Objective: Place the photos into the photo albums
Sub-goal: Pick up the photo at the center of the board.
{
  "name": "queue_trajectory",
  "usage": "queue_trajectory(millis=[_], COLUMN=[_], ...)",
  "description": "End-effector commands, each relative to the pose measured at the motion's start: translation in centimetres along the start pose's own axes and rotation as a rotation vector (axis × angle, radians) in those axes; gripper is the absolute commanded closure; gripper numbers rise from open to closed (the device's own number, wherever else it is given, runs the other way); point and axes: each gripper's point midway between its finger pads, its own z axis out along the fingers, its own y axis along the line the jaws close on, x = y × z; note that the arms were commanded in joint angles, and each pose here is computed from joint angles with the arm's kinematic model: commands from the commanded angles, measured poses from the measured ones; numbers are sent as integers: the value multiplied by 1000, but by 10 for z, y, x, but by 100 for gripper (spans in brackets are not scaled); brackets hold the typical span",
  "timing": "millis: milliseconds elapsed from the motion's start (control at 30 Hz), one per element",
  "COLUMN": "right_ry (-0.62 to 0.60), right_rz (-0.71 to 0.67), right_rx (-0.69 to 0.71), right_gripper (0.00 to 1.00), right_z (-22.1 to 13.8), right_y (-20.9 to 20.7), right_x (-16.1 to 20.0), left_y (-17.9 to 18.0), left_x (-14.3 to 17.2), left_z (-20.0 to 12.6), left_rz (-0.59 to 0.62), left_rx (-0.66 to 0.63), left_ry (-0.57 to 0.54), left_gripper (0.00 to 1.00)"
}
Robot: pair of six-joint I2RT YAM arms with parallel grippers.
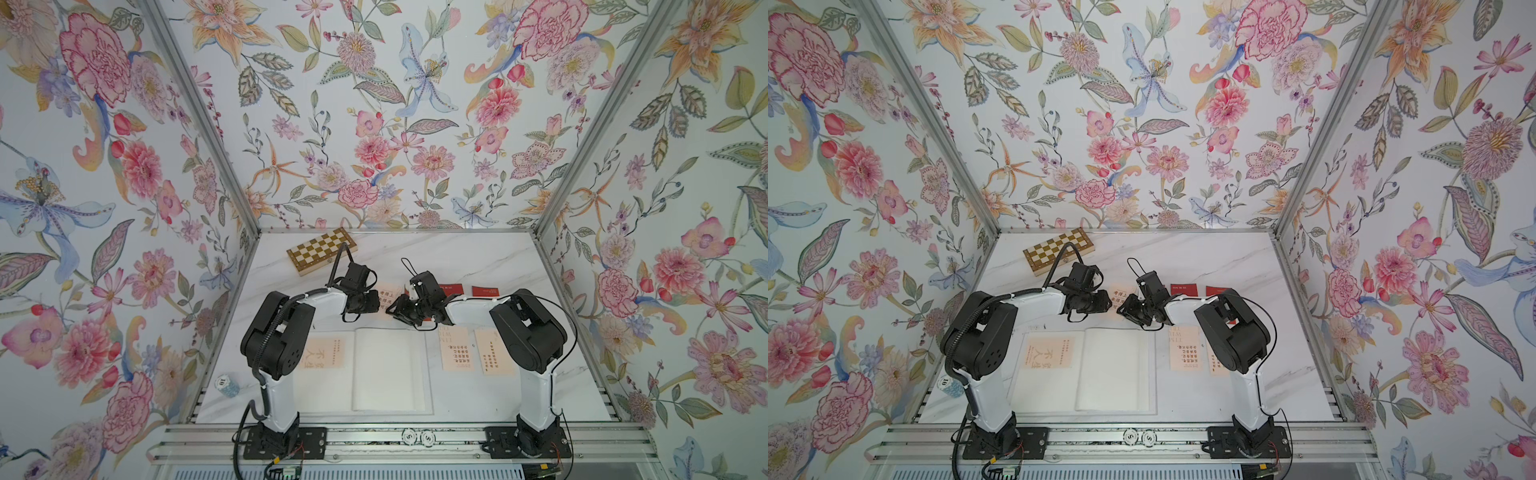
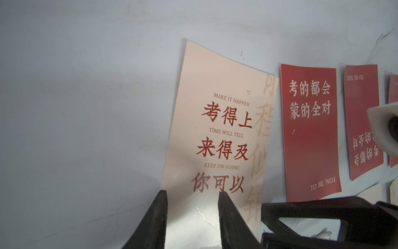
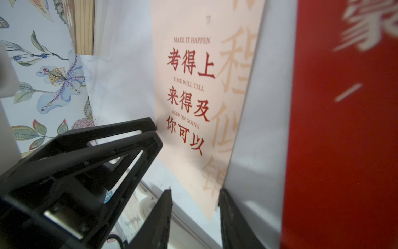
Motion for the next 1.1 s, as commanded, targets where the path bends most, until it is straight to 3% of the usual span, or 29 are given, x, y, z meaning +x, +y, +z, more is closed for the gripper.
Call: queue_trajectory(millis=[0, 367, 700, 1067], right_ry=[-22, -51, -28, -12], right_rz=[89, 128, 39, 49], right_rx=[-4, -96, 111, 83], right_gripper=[61, 62, 56, 56], right_z=[-2, -8, -20, -12], right_y=[-14, -2, -15, -11], right_x=[-6, -14, -1, -2], left_y=[3, 3, 3, -5], left_x=[24, 30, 31, 18], left_z=[4, 6, 1, -10], left_rz=[-23, -32, -38, -17], left_rx=[-1, 8, 16, 34], left_ry=[69, 83, 79, 40], left_gripper=[62, 63, 63, 63])
